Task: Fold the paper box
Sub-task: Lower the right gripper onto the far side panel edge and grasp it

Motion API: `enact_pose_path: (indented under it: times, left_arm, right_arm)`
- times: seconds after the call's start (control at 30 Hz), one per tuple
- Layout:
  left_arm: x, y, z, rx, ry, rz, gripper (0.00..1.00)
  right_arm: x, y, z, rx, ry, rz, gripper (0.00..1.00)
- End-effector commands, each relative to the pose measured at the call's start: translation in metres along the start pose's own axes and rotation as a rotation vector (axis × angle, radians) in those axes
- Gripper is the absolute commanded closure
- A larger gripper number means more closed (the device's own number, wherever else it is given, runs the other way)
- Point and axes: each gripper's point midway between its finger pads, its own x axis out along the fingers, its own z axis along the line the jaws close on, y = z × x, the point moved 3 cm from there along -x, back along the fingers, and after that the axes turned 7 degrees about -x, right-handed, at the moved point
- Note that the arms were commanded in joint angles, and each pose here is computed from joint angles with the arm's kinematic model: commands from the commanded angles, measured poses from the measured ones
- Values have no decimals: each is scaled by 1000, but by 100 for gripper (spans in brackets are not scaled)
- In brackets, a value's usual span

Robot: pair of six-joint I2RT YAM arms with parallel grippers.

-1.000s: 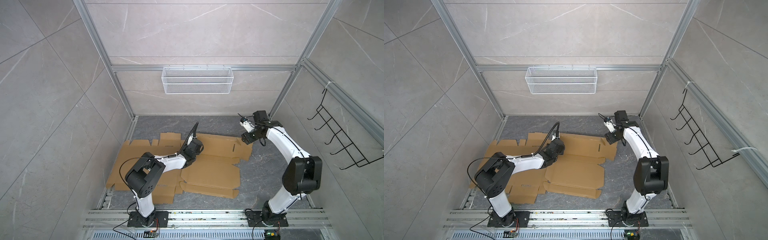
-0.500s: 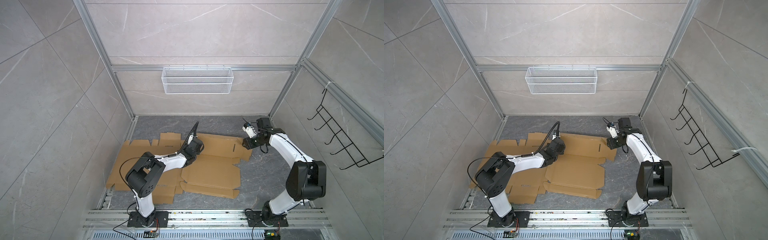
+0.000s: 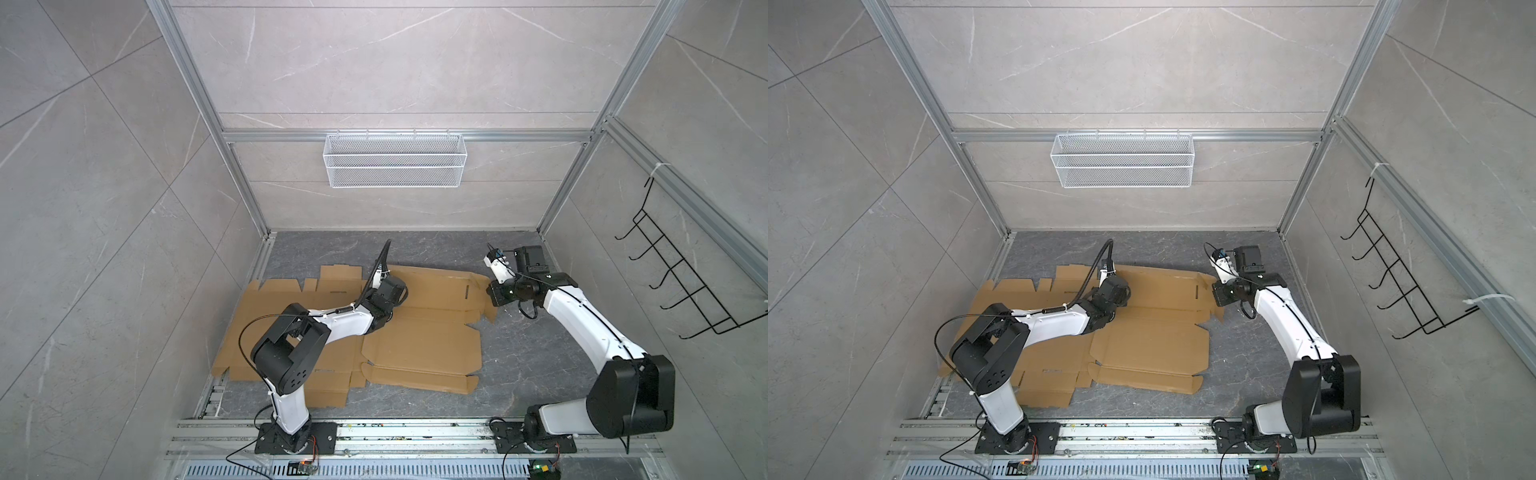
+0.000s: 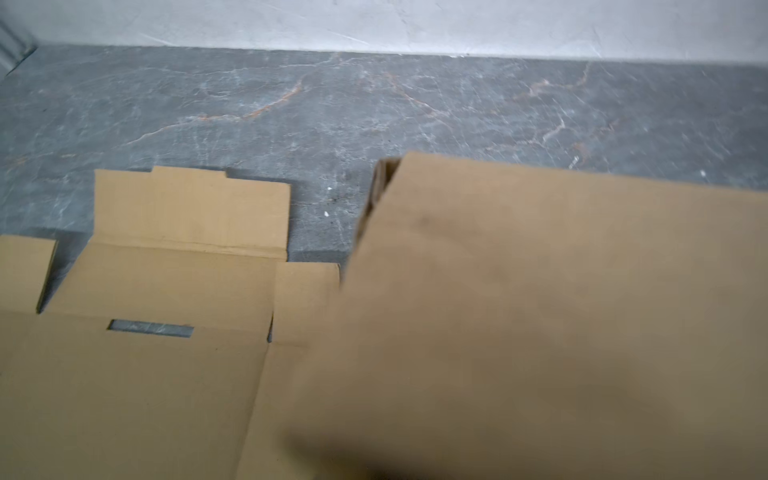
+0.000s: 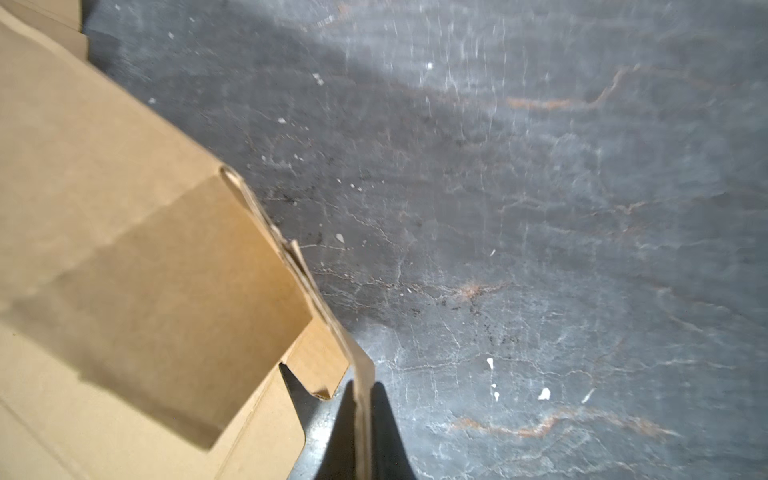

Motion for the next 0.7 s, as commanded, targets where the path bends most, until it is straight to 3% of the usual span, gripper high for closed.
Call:
enact_pose_path:
  times: [0.0,0.17,0.3,0.53,0.67]
  left_arm:
    - [-4,-24,2,-100,-49,-71,100]
    - [-5,-27,1,-136,-69,-113,100]
    - [-7,-23,-3,-186,-50,-132,100]
    - [-7,-14,4,-210,-37,-128,100]
    - [-5,-9,2,-195,-18,-115,100]
  right_arm:
    - [-16,-15,8,-23,35,-67,98]
    - [-31,-17,10,-33,83,-96,98]
    - [-32,-22,26,46,-7,-122,97]
    - [-20,13,19,93,50,-16,98]
    - [-20,6,38,152,-84,-59,99]
